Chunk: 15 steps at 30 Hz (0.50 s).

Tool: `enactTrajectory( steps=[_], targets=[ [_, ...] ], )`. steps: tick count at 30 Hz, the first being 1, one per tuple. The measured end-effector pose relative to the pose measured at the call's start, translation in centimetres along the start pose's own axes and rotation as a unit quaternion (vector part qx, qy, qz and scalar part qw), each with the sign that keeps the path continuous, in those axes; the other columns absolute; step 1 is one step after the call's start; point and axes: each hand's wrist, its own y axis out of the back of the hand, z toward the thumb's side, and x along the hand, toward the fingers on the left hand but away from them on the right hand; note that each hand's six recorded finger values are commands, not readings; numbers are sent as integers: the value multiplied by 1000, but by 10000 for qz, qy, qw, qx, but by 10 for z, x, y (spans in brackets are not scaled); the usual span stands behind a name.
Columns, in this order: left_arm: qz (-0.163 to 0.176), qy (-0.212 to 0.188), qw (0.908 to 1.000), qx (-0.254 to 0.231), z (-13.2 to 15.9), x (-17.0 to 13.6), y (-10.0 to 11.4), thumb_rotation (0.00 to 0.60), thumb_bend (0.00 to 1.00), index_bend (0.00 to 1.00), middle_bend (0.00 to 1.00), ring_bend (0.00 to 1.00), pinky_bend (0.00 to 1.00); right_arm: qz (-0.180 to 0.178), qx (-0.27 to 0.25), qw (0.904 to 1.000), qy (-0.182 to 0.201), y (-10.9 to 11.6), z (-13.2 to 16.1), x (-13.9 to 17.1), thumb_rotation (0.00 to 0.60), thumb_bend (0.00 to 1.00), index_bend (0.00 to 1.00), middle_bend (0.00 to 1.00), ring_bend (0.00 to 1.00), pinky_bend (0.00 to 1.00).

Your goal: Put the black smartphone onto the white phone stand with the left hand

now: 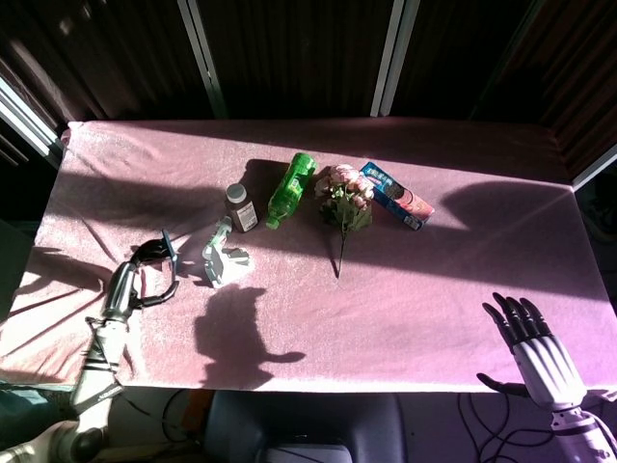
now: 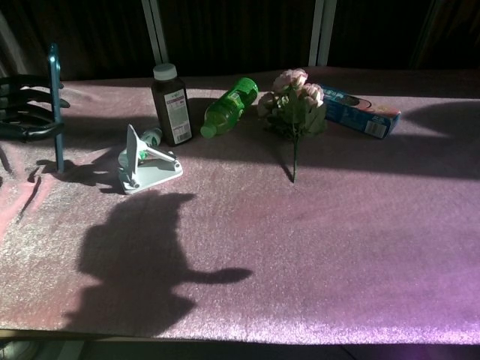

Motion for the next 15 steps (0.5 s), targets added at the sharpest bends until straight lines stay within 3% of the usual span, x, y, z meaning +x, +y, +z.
enactTrajectory(
  steps=[8, 15],
  targets=[
    [378, -338, 9987, -9, 9, 25, -45, 600, 445, 860, 1000, 706, 240, 22, -10, 10000, -9, 0, -2, -1, 600, 127, 0, 0, 0, 0],
    [715, -229, 9971, -128, 5, 42, -60, 600, 458, 862, 1000, 705, 239, 40, 2, 10000, -22, 0, -2, -1, 600, 128, 0, 0, 0, 0]
  ],
)
